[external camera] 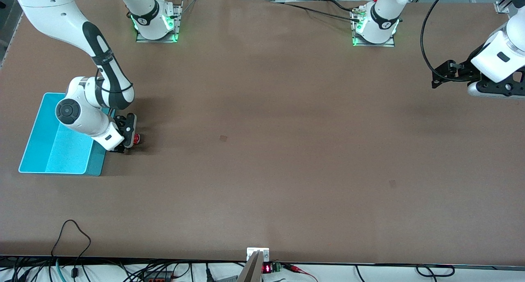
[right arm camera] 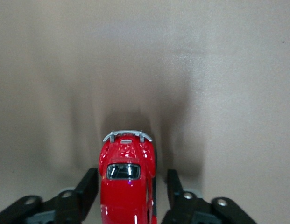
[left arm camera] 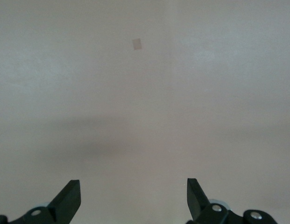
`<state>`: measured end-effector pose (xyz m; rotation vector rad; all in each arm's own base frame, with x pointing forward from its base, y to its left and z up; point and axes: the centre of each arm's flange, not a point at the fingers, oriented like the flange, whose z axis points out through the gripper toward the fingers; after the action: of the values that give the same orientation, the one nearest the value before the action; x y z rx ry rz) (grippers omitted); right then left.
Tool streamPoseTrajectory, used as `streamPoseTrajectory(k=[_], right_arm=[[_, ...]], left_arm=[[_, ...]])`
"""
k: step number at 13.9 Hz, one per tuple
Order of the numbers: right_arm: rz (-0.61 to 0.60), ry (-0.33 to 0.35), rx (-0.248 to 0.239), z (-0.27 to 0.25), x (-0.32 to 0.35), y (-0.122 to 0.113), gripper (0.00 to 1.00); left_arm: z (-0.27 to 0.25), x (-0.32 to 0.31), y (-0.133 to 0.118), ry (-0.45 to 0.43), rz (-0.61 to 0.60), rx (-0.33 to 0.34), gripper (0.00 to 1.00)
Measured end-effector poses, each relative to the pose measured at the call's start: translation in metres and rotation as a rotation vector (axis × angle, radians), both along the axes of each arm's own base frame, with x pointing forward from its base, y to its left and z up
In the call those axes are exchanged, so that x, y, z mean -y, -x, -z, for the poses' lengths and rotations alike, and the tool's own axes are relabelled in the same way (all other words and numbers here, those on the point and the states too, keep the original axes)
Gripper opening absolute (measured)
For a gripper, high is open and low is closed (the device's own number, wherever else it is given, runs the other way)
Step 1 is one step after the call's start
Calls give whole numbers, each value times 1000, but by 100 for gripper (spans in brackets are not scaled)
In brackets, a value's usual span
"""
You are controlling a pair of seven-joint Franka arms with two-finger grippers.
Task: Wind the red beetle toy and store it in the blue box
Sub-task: 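Lift the red car with the right gripper over the cyan box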
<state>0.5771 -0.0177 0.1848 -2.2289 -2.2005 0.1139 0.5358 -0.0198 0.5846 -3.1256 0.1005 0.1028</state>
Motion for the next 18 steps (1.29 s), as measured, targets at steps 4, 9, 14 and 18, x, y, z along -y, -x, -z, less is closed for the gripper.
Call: streamPoseTrajectory(k=[4, 9, 14, 18], right_arm=[[1, 0, 2, -1, 1, 0, 48], [11, -40, 18, -2, -21, -2, 48], [204, -77, 81, -26, -63, -22, 48], [477, -108, 148, -83, -105, -40, 48]], left_arm=[[0, -1, 0, 0, -1, 0, 100], [0, -1, 0, 0, -2, 0, 100], [0, -1, 0, 0, -2, 0, 100], [0, -1, 0, 0, -2, 0, 100]])
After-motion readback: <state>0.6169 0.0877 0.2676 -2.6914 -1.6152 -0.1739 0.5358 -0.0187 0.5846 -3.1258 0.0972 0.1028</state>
